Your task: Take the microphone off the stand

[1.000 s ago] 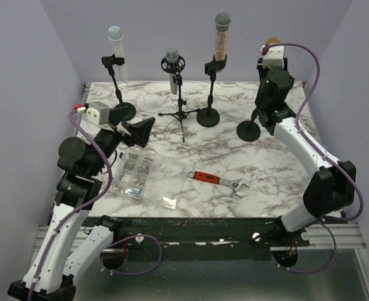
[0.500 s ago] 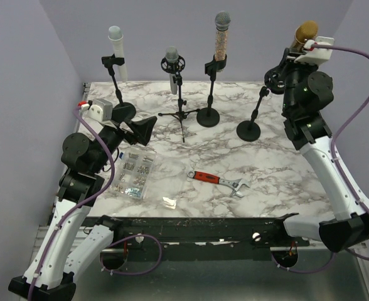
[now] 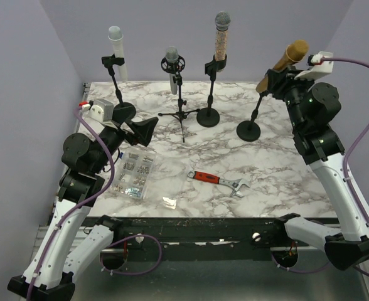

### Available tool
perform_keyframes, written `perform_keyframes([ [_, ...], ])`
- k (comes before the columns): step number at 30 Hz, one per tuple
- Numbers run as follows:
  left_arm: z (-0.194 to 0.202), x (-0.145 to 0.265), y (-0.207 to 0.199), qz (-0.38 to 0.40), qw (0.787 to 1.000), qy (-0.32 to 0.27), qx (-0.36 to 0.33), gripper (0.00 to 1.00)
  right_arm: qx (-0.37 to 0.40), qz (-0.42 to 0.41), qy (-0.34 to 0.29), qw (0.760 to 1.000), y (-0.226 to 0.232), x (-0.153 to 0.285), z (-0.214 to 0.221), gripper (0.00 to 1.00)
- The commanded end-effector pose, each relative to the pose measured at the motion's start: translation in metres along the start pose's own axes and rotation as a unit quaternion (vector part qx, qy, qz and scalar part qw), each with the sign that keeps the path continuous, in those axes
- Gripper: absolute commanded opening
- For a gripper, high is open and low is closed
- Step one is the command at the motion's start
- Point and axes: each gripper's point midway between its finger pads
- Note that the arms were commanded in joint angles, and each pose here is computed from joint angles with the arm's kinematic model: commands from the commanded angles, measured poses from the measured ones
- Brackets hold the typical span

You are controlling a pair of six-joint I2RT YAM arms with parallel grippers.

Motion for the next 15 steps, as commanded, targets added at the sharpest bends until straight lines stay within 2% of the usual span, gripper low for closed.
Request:
perform_keyframes([
  [1, -0.002, 0.001, -0.007, 0.016, 1.000, -0.002, 0.004, 0.99, -0.027, -0.129, 0.115, 0.985, 0.049, 0.010, 0.050, 0.01],
  [8, 0.001, -0.001, -0.007, 0.016, 1.000, 0.004, 0.008, 0.99, -0.061, -0.211, 0.213, 0.952, 0.080, 0.029, 0.110, 0.01],
  [12, 0.003, -0.003, -0.007, 0.015, 1.000, 0.008, 0.010, 0.99, -0.100, -0.208, 0.270, 0.935, 0.083, 0.049, 0.154, 0.01],
  [15, 0.004, -0.003, -0.008, 0.018, 1.000, 0.010, 0.012, 0.98, -0.128, -0.158, 0.310, 0.929, 0.071, 0.064, 0.188, 0.01],
])
Point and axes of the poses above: each gripper's point midway between its finger pads, its own x axis back along the fingers, its own y axis along the line the jaws close on, z = x × y, and after that the axes turned 8 degrees about x, right-handed
